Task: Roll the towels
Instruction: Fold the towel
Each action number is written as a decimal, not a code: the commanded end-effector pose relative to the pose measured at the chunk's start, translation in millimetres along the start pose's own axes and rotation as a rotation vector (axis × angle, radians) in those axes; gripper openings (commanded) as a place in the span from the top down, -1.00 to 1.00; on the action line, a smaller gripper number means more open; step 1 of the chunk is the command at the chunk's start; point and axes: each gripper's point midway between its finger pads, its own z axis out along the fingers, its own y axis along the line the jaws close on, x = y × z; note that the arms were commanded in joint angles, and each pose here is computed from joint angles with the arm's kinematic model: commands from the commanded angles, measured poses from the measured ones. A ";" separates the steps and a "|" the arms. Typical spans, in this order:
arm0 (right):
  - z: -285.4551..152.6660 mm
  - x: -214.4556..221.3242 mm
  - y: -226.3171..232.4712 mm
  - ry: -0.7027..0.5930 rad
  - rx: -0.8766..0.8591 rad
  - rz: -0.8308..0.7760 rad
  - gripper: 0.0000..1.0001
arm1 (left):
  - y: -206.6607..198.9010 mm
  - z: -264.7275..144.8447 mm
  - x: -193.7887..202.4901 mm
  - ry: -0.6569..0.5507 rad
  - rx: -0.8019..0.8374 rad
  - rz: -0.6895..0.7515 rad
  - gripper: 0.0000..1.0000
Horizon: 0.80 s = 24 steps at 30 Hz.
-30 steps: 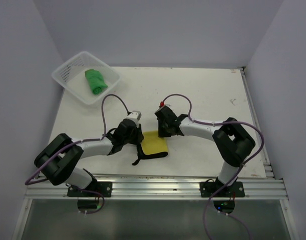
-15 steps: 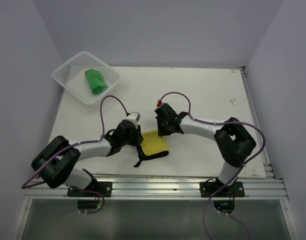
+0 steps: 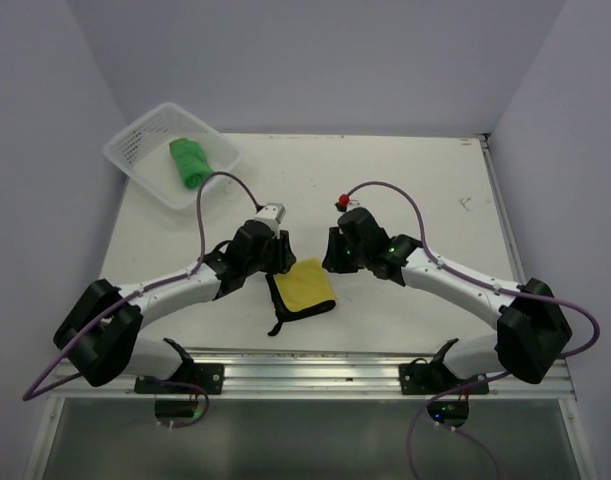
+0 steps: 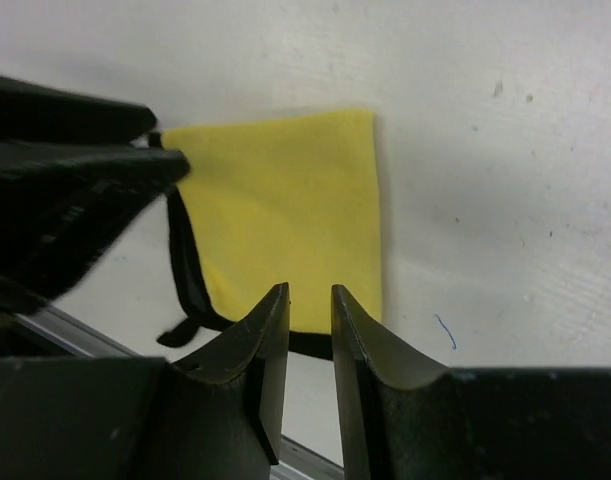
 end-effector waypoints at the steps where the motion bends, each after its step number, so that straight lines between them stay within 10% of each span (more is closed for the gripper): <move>1: 1.0 24.8 -8.2 0.054 -0.005 0.070 0.44 | -21.2 -5.8 -36.4 -0.048 0.051 0.050 0.13; 24: 32.7 97.6 -34.9 0.205 -0.003 0.217 0.14 | -58.1 32.3 -43.0 0.089 0.093 0.074 0.14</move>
